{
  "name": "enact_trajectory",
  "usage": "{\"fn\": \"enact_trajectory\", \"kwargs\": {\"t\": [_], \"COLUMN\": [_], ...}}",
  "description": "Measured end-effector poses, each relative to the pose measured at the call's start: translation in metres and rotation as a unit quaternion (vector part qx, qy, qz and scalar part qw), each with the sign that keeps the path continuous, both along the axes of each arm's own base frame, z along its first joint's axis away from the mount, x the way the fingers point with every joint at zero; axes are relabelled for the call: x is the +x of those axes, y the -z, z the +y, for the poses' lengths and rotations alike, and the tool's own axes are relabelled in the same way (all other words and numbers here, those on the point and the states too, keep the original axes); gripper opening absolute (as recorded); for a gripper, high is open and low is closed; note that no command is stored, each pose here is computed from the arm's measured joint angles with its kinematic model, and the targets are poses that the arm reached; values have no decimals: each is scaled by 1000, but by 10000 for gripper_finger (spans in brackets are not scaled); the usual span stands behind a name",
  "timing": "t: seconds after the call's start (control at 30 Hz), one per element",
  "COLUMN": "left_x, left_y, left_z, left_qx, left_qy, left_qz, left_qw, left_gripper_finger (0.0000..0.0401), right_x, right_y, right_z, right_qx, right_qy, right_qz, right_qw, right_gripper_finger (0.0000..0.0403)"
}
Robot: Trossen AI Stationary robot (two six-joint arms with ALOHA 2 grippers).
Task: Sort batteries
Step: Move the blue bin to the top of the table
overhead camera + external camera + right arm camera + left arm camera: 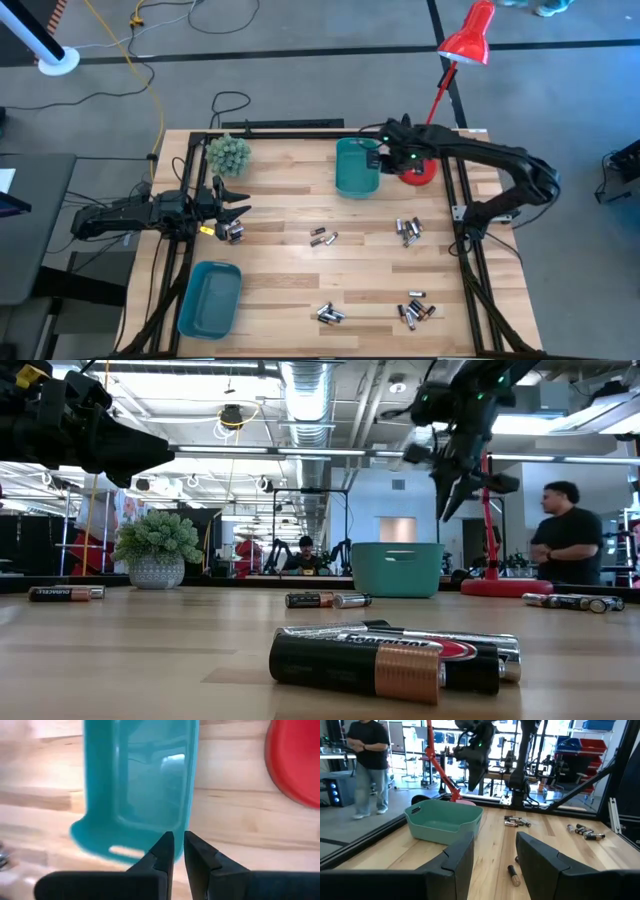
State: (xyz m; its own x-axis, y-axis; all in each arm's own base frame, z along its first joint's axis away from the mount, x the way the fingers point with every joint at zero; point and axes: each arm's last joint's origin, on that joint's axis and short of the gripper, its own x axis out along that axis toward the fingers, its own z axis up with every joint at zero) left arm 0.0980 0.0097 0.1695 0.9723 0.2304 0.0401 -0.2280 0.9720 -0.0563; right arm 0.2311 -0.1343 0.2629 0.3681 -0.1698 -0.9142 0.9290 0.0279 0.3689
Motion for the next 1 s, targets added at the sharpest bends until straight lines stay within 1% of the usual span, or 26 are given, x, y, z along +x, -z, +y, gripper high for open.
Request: {"fn": "enact_trajectory", "kwargs": {"t": [0.13,0.3,0.47,0.6,0.77,0.83,0.9,1.0], "left_x": [0,0,0,0,0,0,0,0], "left_y": [0,0,0,0,0,0,0,0], "left_z": [0,0,0,0,0,0,0,0], "left_qx": [0,0,-2,-37,-121,-146,-156,-150], "left_qy": [0,0,0,2,5,6,6,6], "left_qz": [0,0,0,-9,-31,-35,-38,-36], "left_qw": [1000,1000,1000,999,992,989,987,988], "left_gripper_finger": [144,144,144,144,144,144,144,144], "right_x": [-14,-27,-33,-34,-31,-31,-31,-32], "right_y": [-19,-38,-47,-50,-50,-49,-48,-48], "right_z": [17,46,73,90,105,109,112,114], "right_qx": [-14,-39,-39,-44,-57,-63,-69,-74], "right_qy": [-27,-112,-161,-192,-218,-225,-226,-222], "right_qz": [-12,-19,-27,-34,-27,-20,-10,-2], "right_qw": [999,993,986,980,974,972,972,972], "right_gripper_finger": [63,63,63,63,63,63,63,63]}}
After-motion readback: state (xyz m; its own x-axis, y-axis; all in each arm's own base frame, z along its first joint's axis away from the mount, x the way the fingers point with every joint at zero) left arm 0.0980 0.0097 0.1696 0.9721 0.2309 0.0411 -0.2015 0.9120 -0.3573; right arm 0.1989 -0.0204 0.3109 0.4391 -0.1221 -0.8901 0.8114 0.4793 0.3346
